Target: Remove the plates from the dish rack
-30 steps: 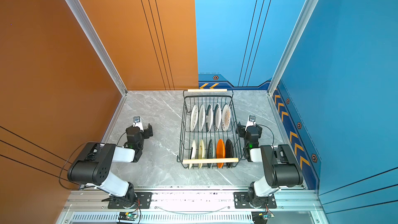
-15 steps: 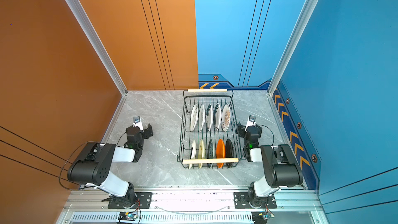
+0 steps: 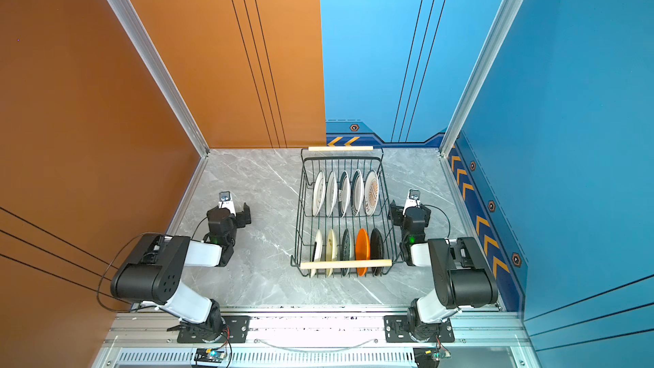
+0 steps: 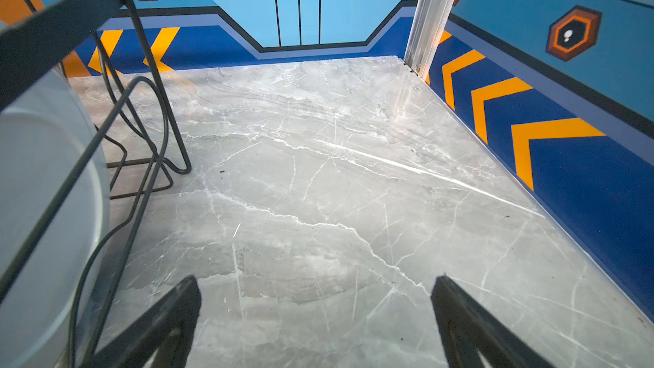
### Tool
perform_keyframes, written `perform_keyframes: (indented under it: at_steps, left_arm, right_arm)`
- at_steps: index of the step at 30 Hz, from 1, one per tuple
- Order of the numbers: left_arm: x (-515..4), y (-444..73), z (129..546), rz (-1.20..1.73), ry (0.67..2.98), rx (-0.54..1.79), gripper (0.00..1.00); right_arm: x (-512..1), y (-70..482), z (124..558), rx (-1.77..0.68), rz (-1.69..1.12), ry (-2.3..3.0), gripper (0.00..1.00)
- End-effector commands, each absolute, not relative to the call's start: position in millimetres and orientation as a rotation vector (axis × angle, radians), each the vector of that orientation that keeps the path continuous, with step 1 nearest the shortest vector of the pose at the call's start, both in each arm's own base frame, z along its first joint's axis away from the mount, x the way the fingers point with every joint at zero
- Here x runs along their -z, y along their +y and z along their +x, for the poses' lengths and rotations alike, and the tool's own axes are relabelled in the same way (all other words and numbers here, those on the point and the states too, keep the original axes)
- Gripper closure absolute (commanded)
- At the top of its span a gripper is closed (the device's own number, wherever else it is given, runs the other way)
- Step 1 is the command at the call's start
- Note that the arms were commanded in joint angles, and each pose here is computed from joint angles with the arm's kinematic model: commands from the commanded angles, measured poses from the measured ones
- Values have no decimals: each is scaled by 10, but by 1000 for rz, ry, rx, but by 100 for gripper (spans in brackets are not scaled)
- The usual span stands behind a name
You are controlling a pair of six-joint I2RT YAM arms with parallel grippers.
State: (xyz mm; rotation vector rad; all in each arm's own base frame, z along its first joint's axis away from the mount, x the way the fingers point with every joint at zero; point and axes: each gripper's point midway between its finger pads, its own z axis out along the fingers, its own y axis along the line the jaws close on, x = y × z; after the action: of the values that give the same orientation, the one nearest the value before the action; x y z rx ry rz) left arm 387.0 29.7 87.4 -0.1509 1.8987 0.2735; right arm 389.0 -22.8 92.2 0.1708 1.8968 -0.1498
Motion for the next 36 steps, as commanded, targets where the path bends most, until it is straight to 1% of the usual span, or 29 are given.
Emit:
perform_keyframes:
  at_steps: [1,6,9,13,21,27,30,36]
  left_arm:
    - [-936,259,3906,-145,1886,-246,2]
    - [-933,263,3903,-146,1887,-247,2]
    - [-943,264,3904,-148,1883,-248,2]
    - [-1068,250,3895,-146,1886,-274,2]
    - [-1280,271,3810,-166,1883,-289,2]
    - [-1457,218,3719,-224,1957,-209,2]
    - [-1560,188,3646,-249,2020,-183,2]
    - [-1705,-7,3540,-273,2090,-114,2]
  right_arm:
    - [-942,-231,3916,152,181,1893,0]
    - [-954,-251,3908,167,194,1889,0]
    - [-1068,-378,3847,205,271,1860,0]
    - [-1146,-524,3755,218,355,1828,0]
    - [-1410,-545,3720,216,395,1892,0]
    - [-1642,-559,3641,201,459,1958,0]
    - [-1753,-524,3589,159,482,1980,0]
    - [-1879,-319,3520,-23,523,2084,0]
